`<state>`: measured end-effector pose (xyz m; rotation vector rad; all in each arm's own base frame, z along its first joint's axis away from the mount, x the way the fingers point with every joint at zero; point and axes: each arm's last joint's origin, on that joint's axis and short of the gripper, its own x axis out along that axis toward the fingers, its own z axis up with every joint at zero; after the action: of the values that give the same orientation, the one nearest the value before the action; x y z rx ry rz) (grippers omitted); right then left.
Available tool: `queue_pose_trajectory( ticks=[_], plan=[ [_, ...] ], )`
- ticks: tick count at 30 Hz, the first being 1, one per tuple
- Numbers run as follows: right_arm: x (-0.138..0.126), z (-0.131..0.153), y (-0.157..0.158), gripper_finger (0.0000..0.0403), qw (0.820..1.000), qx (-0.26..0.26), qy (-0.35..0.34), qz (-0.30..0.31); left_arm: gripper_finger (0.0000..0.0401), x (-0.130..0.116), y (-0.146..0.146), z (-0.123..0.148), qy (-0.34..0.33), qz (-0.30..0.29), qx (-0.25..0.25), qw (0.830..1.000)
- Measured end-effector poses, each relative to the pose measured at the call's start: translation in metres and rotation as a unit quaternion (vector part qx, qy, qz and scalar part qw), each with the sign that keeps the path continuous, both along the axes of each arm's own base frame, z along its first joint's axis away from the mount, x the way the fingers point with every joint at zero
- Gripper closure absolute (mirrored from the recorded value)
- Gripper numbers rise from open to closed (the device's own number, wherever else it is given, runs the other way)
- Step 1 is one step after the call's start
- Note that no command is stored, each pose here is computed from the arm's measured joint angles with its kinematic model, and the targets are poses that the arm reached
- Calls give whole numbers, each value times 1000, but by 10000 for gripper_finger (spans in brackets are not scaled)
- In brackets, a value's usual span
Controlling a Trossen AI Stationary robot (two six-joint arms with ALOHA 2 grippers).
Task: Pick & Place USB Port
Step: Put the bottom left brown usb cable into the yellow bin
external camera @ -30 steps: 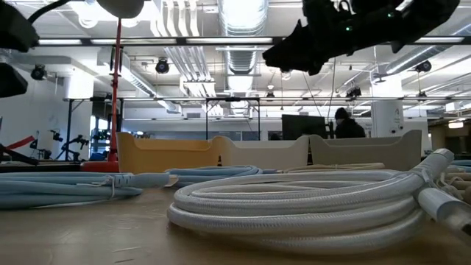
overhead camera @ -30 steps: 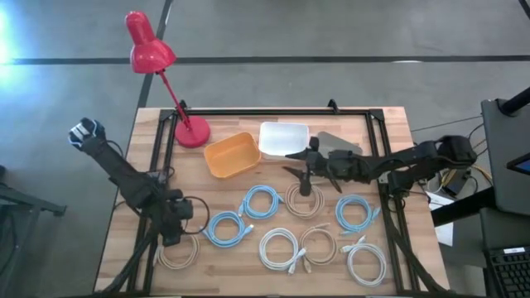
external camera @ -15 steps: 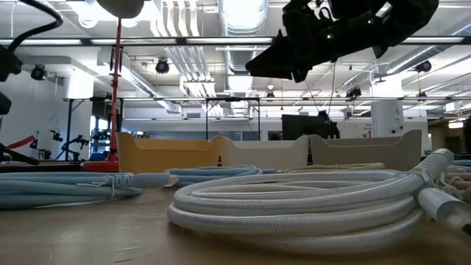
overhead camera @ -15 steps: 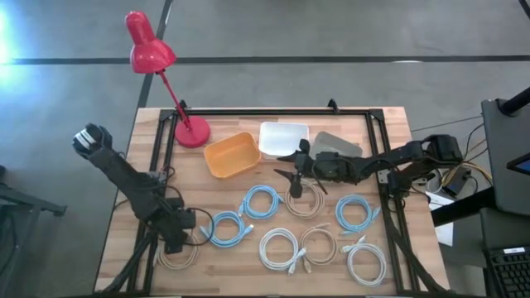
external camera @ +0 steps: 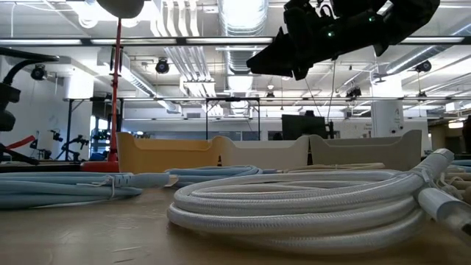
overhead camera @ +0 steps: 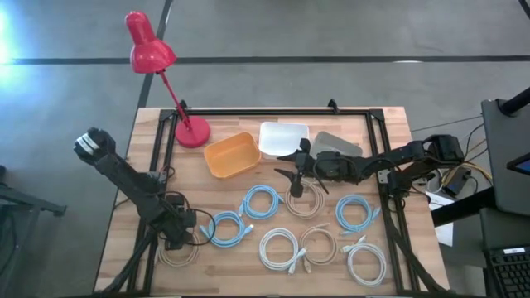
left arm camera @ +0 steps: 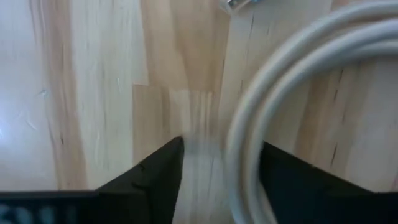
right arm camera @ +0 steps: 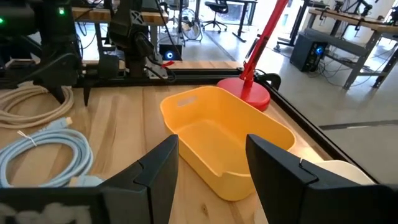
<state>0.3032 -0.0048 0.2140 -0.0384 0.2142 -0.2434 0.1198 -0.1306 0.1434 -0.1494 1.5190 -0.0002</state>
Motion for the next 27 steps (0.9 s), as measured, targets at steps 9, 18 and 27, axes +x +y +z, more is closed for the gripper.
queue_pose_trajectory(
  ticks=[9, 18, 27],
  plan=[
    [0, 0, 0, 218, 1000, -20, 6, 4, 376, 1, 0, 12, -26, 12, -45, 999],
    [0, 0, 0, 218, 1000, -29, 7, 6, 360, -3, 4, 21, -26, 71, -50, 996],
    [0, 0, 0, 218, 1000, -25, 6, 5, 372, -1, 14, 83, -69, 93, 97, 988]
  ],
)
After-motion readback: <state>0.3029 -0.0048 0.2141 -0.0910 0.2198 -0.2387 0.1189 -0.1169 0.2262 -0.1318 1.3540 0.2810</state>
